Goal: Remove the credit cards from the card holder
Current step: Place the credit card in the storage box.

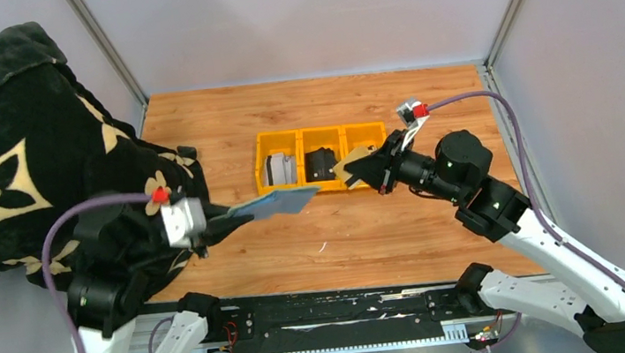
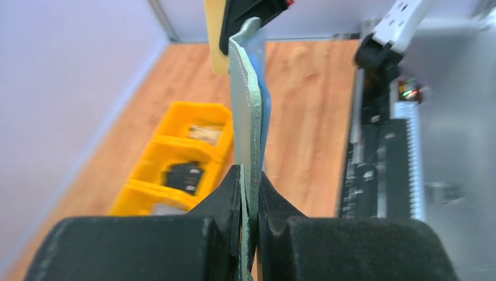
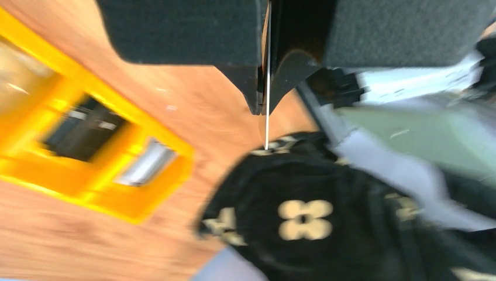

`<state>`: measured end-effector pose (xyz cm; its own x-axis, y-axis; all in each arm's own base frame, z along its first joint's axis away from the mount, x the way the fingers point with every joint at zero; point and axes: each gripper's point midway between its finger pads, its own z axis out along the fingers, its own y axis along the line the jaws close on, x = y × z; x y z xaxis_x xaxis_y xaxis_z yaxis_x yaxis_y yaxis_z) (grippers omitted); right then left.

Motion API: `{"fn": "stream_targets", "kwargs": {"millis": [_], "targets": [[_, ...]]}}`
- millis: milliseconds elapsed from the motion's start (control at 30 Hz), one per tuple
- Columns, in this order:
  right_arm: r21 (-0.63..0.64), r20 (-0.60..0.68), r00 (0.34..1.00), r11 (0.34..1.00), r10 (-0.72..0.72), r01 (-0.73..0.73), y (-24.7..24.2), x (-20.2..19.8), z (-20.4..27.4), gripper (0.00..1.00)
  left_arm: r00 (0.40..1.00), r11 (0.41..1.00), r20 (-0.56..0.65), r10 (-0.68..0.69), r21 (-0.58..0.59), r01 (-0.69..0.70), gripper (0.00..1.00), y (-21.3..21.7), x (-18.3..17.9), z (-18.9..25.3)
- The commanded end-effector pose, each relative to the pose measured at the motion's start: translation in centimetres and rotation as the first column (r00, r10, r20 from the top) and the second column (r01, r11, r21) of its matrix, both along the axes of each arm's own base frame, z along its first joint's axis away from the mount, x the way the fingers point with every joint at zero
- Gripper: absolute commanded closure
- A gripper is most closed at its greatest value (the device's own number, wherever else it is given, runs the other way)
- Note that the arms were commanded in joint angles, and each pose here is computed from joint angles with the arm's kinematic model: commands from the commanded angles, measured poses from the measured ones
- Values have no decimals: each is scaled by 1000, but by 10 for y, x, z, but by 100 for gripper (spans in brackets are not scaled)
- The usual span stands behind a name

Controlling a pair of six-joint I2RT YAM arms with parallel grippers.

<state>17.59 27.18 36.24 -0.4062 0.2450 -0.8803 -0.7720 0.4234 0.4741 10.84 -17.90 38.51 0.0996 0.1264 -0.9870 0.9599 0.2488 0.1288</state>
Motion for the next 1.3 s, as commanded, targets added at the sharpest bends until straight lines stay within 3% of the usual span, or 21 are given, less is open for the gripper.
{"fn": "stream_targets", "kwargs": {"millis": [0,100,300,533,667,967,1100,1267], "targets": [[-314,-22,957,910,-291,269,-54,51,-65,100,897,985,441,43,132,-112,100,22,9,-7],[-430,-29,914,831,-405,354,-78,82,-97,100,818,964,573,38,195,-182,100,32,20,-18],[-603,-50,844,690,-535,401,-115,134,-154,100,746,945,665,-36,264,-190,100,33,28,-38],[-690,-62,873,653,-484,312,-109,172,-183,100,697,928,710,-101,320,-192,100,34,33,-61],[-709,-144,904,679,-402,189,-90,176,-207,100,706,913,693,-144,368,-176,100,34,35,-80],[-699,-288,915,715,-282,0,-64,176,-246,100,797,862,552,-246,501,-81,100,35,37,-139],[-672,-329,924,736,-197,-83,-48,179,-253,96,815,802,478,-328,596,-27,100,37,37,-168],[-707,-344,919,697,-193,-119,-49,189,-267,95,842,706,368,-394,708,21,100,44,45,-198]]}}
